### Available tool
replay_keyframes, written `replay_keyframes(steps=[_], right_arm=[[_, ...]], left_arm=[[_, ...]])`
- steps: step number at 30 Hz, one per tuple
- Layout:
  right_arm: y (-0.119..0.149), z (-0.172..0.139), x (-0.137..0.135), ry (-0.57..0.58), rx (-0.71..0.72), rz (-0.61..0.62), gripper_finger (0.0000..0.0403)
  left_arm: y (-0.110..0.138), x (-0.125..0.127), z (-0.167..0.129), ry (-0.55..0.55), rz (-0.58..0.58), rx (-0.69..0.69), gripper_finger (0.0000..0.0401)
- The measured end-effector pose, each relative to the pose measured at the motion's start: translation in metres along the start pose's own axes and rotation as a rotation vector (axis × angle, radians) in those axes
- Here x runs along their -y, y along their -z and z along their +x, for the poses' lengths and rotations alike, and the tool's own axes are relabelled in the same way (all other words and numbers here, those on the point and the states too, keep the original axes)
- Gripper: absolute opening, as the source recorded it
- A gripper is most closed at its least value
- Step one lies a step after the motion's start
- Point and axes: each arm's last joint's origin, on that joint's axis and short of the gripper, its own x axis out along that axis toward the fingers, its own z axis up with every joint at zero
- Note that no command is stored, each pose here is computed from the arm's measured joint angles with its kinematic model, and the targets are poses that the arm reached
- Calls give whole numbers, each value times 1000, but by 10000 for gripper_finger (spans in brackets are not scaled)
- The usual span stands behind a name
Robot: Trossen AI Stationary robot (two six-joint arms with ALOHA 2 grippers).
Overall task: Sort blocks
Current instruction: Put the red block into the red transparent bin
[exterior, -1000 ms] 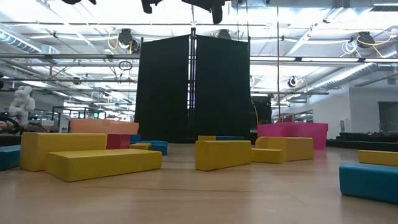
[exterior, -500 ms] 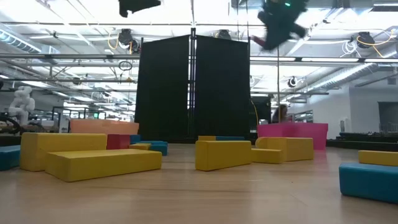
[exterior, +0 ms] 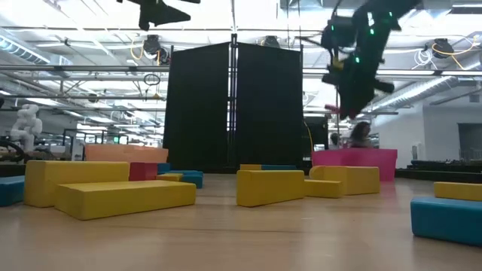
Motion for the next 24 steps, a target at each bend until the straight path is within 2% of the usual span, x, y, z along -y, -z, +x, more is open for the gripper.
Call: replay_keyframes(steps=[3,9,14,21,24], right_arm=[[13,20,2,-29,-27,33,91],[30,39,14,30,-82,129,91],[32,42,16,32,-89,115,97],[29,42,17,29,-72,112,262],[28,42,18,14,-80,131,296]], left_arm=[[0,0,0,0,-3,0,290],[0,0,0,1,-5,1,290],[0,0,0,2,-4,0,290],[0,0,0,3,-5,0,290],[0,0,0,11,-4,-1,290]])
